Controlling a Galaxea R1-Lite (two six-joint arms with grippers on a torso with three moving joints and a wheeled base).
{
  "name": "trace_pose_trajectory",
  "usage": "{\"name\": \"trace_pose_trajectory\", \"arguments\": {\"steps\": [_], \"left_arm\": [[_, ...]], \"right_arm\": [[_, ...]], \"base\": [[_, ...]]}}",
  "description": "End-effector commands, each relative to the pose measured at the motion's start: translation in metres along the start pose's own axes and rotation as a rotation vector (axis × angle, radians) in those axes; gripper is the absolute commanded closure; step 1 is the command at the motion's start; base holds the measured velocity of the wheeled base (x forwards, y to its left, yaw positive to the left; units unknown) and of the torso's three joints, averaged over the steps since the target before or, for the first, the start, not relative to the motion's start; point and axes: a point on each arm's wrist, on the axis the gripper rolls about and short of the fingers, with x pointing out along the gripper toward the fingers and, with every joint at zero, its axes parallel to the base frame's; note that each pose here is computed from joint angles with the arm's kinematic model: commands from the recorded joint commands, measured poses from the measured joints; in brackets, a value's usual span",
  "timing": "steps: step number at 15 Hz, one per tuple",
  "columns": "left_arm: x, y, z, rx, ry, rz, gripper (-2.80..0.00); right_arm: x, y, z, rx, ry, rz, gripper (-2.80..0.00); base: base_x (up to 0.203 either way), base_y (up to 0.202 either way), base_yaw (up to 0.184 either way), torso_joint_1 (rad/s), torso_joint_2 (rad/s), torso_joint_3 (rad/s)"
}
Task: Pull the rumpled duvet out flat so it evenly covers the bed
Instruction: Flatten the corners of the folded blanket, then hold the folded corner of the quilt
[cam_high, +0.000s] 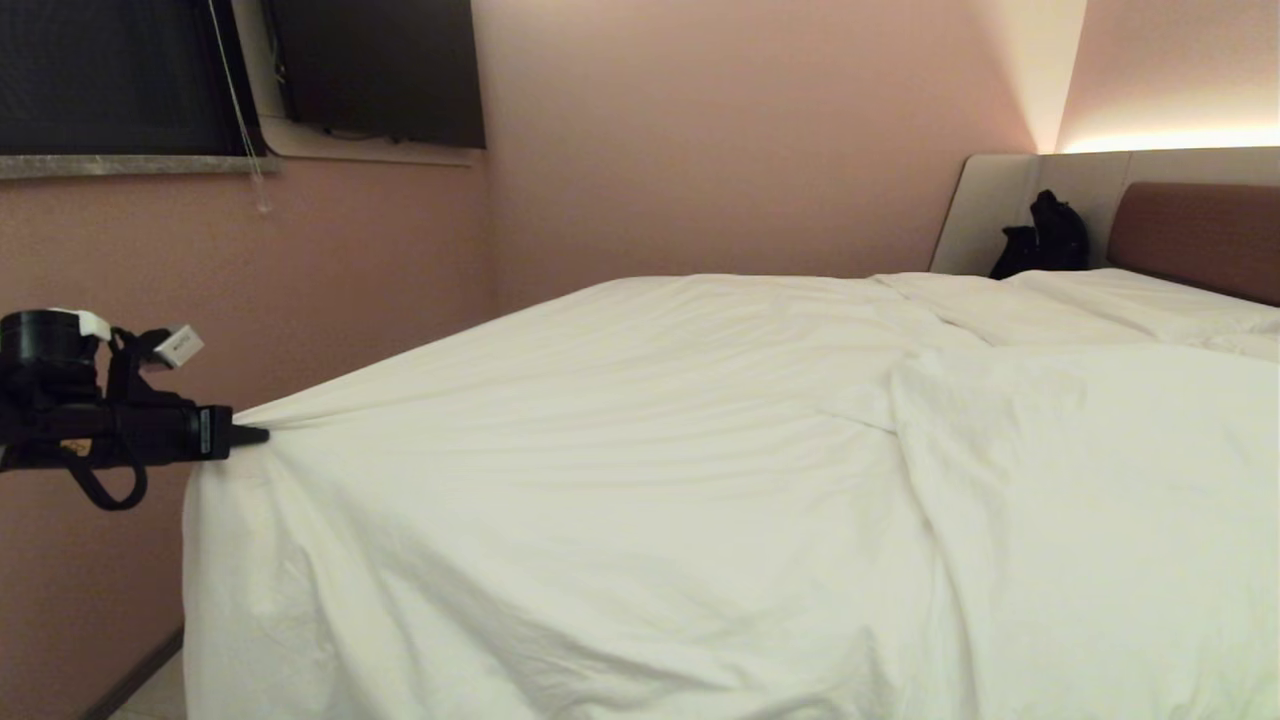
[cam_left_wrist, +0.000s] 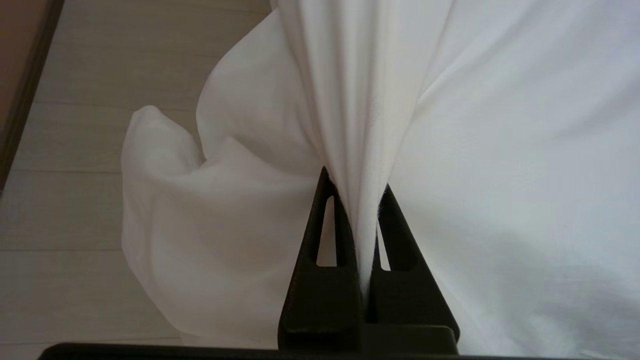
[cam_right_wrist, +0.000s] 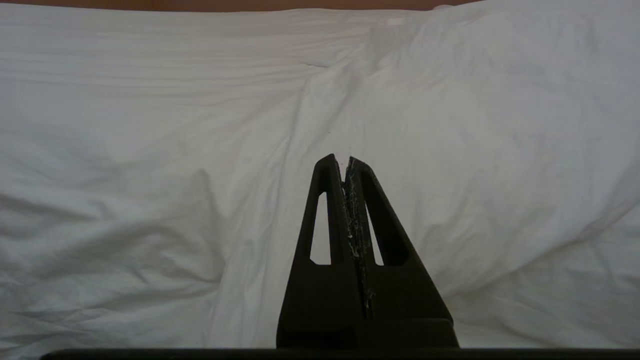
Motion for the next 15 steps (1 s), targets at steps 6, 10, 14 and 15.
{"name": "trace_pose_trajectory", "arguments": {"steps": [6, 10, 14, 15], "left_arm": [[0.025, 0.011, -0.018, -0.025, 0.051, -0.019, 0.00], [0.028, 0.011, -0.025, -0.045, 0.071, -0.034, -2.80], [0.007, -0.001, -0.012, -0.027, 0.009, -0.092, -2.80], [0.000, -0.005, -0.010, -0.022, -0.002, -0.093, -2.80]], "right_arm": [[0.000, 0.000, 0.000, -0.001, -0.001, 0.001, 0.00], [0.000, 0.000, 0.000, 0.000, -0.001, 0.001, 0.00], [0.000, 0.000, 0.000, -0.001, -0.001, 0.000, 0.00], [0.000, 0.000, 0.000, -0.001, -0.001, 0.000, 0.00]], "base": [[0.000, 0.000, 0.000, 0.000, 0.00, 0.000], [0.000, 0.000, 0.000, 0.000, 0.00, 0.000], [0.000, 0.000, 0.000, 0.000, 0.00, 0.000], [0.000, 0.000, 0.000, 0.000, 0.00, 0.000]]}}
